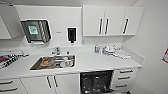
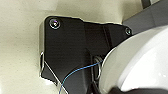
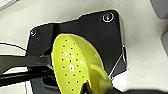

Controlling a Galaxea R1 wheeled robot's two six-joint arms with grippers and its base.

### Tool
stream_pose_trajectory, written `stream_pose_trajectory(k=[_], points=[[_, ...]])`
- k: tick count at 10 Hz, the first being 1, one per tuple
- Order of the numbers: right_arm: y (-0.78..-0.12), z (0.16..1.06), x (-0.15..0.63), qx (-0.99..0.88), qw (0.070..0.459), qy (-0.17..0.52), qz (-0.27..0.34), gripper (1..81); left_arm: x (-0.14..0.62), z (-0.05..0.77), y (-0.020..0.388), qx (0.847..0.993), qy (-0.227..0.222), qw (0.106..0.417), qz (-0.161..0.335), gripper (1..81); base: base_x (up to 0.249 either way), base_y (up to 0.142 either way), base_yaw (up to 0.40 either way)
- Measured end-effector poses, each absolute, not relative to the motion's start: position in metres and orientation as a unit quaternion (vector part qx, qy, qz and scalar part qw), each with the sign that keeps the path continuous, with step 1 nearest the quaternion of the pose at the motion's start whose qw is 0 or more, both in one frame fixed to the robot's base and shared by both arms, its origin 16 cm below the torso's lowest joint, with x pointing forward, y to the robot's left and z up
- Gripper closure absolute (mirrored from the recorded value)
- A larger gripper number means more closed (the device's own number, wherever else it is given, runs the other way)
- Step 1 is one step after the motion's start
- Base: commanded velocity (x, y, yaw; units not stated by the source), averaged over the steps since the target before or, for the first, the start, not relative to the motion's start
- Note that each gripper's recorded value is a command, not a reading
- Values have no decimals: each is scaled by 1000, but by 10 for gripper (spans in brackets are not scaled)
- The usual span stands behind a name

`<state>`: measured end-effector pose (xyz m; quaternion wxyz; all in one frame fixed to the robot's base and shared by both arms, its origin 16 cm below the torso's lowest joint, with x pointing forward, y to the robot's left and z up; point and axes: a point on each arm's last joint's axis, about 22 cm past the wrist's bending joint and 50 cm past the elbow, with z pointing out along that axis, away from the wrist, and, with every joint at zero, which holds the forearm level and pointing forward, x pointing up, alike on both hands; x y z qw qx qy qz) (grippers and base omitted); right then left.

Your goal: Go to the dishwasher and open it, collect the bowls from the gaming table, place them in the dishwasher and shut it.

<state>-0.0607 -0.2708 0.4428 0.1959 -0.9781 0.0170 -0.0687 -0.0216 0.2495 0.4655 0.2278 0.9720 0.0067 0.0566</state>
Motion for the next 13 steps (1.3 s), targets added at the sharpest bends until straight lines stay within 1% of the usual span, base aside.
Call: stream_pose_trajectory(k=[13], points=[[-259,442,-57,-976,203,23,-70,811,-22,466,244,971,7,231,56,811,110,0,0]])
